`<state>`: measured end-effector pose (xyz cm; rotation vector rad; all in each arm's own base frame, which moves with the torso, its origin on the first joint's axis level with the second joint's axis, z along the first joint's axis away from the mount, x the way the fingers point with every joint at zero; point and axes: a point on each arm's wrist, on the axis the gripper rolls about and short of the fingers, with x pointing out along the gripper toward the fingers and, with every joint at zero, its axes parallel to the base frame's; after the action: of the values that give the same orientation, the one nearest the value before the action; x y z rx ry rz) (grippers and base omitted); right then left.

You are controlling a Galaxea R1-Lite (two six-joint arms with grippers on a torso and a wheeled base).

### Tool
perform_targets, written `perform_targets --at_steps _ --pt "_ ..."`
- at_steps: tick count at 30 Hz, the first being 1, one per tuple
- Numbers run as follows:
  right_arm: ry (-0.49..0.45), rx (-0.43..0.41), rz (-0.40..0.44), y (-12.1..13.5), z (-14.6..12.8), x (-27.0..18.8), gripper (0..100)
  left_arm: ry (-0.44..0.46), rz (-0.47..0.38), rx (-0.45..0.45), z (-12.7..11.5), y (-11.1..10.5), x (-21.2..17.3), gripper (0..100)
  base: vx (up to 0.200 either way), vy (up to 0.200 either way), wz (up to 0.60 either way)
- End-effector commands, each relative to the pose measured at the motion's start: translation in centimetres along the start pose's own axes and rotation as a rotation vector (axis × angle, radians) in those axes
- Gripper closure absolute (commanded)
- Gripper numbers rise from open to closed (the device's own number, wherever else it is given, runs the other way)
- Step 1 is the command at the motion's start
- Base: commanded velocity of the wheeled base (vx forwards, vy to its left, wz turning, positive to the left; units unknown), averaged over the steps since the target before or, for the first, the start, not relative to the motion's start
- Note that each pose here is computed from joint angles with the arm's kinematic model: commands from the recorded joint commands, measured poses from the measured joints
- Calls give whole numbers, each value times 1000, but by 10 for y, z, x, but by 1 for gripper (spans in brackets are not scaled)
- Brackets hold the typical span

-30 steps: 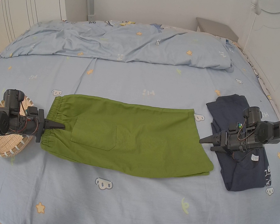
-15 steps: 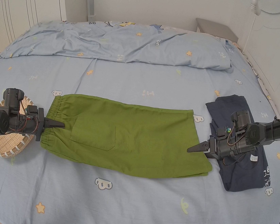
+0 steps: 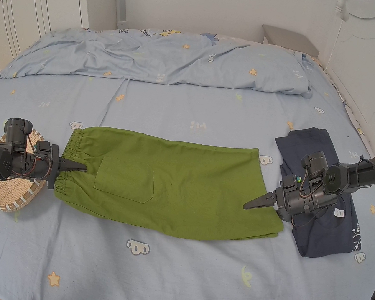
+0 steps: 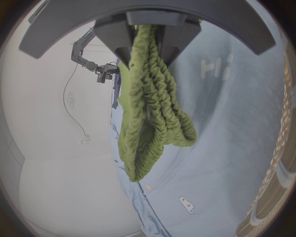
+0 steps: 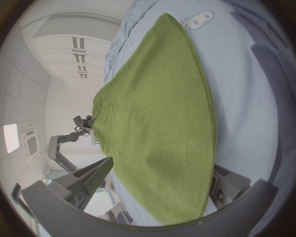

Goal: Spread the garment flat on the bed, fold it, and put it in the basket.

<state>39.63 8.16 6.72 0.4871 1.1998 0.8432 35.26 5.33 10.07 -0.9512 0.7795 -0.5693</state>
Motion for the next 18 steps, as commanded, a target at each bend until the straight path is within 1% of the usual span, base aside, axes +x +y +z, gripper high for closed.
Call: perform_targets --at_steps 1,4,10,16,18 --pt "-43 32 32 -15 12 -18 100 0 -1 0 0 0 0 100 0 0 0" --pt "-48 50 40 -20 15 -23 100 2 -2 2 0 -1 1 100 0 0 0" --pt "-45 54 40 -21 15 -22 100 2 -1 0 0 0 1 100 0 0 0" --pt "-49 48 40 -17 15 -25 100 3 -1 0 0 0 1 100 0 0 0" --pt "-62 34 40 -10 15 -32 100 0 0 -1 1 0 0 100 0 0 0"
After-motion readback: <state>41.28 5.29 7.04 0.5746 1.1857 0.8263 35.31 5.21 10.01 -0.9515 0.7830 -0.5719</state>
